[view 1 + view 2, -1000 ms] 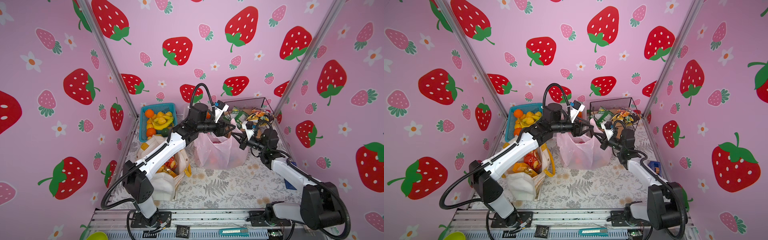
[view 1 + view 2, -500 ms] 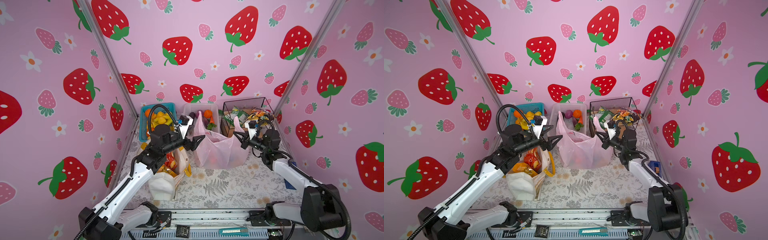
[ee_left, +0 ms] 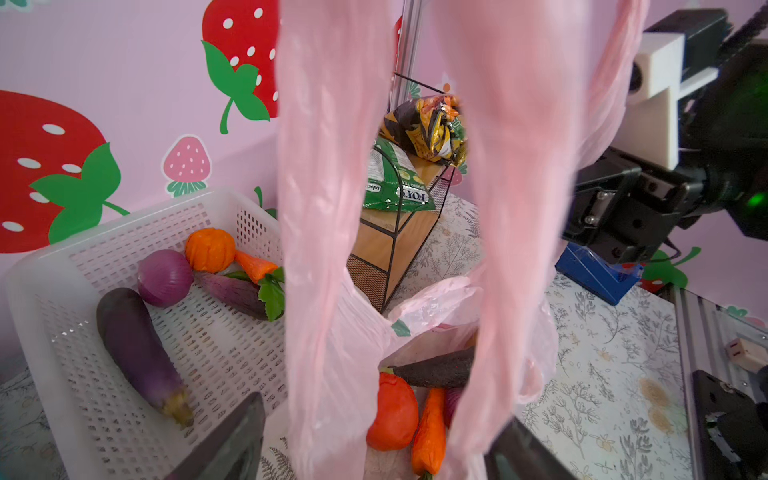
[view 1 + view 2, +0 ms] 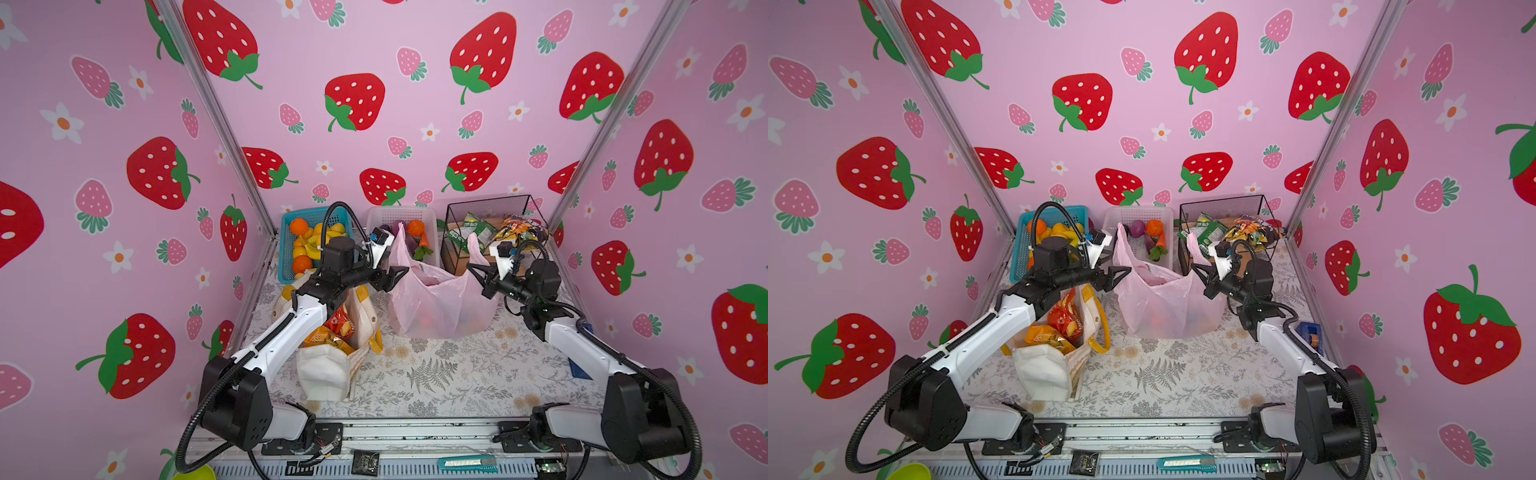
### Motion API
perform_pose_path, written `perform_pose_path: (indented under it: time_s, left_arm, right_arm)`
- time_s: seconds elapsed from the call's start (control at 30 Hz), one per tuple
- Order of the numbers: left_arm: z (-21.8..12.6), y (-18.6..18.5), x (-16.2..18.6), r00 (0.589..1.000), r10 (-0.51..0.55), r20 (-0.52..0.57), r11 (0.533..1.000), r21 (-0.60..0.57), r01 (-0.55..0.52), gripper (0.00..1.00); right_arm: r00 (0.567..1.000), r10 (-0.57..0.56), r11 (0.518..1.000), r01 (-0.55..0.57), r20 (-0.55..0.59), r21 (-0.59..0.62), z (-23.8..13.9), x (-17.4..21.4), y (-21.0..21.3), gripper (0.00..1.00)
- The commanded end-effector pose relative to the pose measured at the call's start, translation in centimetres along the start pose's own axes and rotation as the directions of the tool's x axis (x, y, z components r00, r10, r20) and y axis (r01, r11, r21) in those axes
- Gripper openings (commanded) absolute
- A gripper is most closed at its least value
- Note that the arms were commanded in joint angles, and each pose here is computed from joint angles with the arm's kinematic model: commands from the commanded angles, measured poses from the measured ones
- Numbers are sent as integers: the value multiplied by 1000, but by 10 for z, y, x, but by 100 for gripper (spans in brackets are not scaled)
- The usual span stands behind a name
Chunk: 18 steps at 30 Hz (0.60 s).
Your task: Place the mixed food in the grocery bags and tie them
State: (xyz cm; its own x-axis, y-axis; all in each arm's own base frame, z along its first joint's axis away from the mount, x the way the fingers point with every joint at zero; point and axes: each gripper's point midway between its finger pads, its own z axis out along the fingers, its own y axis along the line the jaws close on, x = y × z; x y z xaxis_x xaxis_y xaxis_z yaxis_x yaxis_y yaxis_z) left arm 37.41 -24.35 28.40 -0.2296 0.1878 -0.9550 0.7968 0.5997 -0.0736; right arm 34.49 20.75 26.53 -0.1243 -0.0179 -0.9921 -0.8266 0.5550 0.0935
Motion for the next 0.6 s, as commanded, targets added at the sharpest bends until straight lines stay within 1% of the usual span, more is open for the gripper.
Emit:
perform_pose_path:
  time_s: [0.0,0.13,0.23,0.3,0.4,0.5,0.57]
  left_arm:
    - [0,-6,-33,994,61,93,996,56,-67,72]
    - [6,-8,-34,993,41,109,994,98,-52,61]
    - [11,-9,-34,995,20,102,991,129,-33,49]
    - [13,-12,-35,994,14,105,988,154,-30,35]
    - [14,-16,-35,994,21,103,982,185,-40,19]
    - [11,-28,-31,994,53,96,969,234,-74,9]
    - [9,-39,-27,992,100,77,957,267,-117,7]
  right_arm:
    - [1000,-3,1000,3,5,7,-3,-1,-1,0]
    - [1000,1,1000,-1,3,-1,-2,-1,-1,0]
    - [1000,7,1000,-7,1,0,-1,0,-1,0]
    - [1000,13,1000,-13,0,1,-1,0,-2,0]
    - [1000,21,1000,-21,-3,2,-1,1,-2,0]
    - [999,39,999,-39,-23,0,1,3,-4,0]
    - [997,56,998,-56,-43,-4,4,5,-5,0]
